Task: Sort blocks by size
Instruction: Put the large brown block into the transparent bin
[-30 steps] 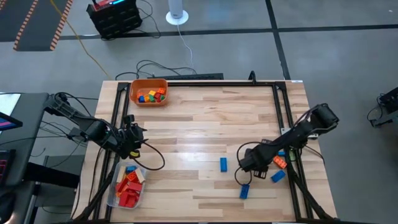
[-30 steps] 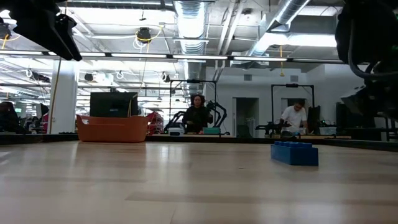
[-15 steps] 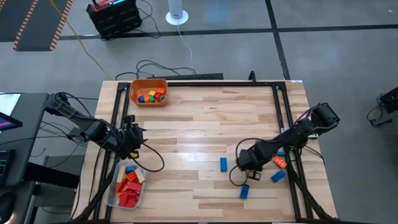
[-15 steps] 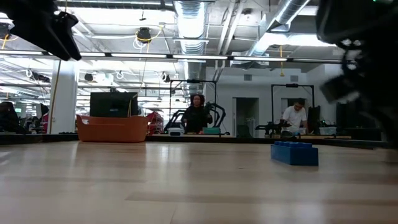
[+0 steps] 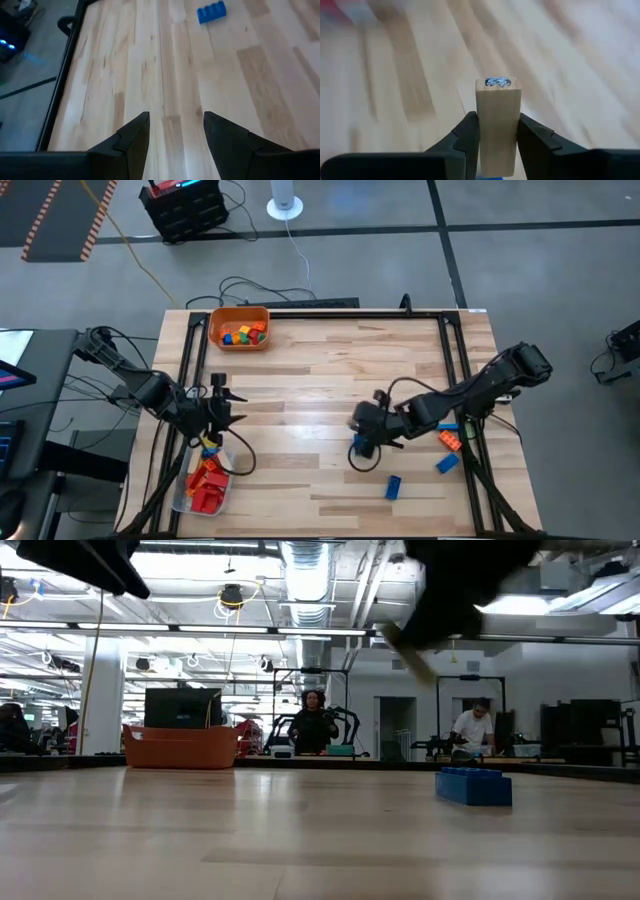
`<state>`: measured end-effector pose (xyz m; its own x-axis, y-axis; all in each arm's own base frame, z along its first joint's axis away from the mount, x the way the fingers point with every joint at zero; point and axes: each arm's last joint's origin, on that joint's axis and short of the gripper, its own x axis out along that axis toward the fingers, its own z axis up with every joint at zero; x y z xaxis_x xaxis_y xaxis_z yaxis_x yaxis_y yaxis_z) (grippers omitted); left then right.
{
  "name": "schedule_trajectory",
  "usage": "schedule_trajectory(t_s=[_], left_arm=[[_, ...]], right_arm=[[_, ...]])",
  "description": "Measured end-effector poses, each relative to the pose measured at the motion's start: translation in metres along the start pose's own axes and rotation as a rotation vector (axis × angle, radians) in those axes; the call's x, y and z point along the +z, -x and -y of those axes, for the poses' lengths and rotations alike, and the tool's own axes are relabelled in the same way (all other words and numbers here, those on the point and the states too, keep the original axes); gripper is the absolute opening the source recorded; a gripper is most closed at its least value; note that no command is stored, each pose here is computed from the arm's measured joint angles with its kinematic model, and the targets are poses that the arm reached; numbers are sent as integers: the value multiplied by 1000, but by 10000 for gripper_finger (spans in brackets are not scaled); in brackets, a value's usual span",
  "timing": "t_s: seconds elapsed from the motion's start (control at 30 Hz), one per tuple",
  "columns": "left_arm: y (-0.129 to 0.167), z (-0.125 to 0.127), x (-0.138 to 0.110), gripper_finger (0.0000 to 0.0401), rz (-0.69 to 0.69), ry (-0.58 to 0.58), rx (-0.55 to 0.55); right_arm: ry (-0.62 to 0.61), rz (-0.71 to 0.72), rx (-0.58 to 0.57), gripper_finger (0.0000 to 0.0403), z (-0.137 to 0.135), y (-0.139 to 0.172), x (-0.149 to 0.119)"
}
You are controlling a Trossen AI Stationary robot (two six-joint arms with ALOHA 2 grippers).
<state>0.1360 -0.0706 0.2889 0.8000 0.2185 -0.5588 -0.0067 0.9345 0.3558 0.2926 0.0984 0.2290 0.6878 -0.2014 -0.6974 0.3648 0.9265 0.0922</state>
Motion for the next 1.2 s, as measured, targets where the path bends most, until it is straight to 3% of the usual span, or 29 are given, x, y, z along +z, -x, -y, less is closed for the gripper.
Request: schedule_trajectory(t_s=[0.23, 0.4, 0.57, 0.83, 1.2], left_arm=[[0, 1, 11, 180, 89, 119, -14], [-3, 5, 19, 180, 142, 217, -28], [-16, 15, 21, 180, 98, 196, -11], [-32, 19, 22, 189, 52, 165, 59], [-30, 22, 41, 237, 216, 127, -43]], right_arm=[[91, 378, 95, 136, -15, -16, 36], [176, 652, 111, 137, -27, -44, 52], [235, 842, 116, 137, -37, -71, 72], [311, 946, 292, 137, -53, -88, 110], [365, 965, 281, 136, -63, -89, 125]])
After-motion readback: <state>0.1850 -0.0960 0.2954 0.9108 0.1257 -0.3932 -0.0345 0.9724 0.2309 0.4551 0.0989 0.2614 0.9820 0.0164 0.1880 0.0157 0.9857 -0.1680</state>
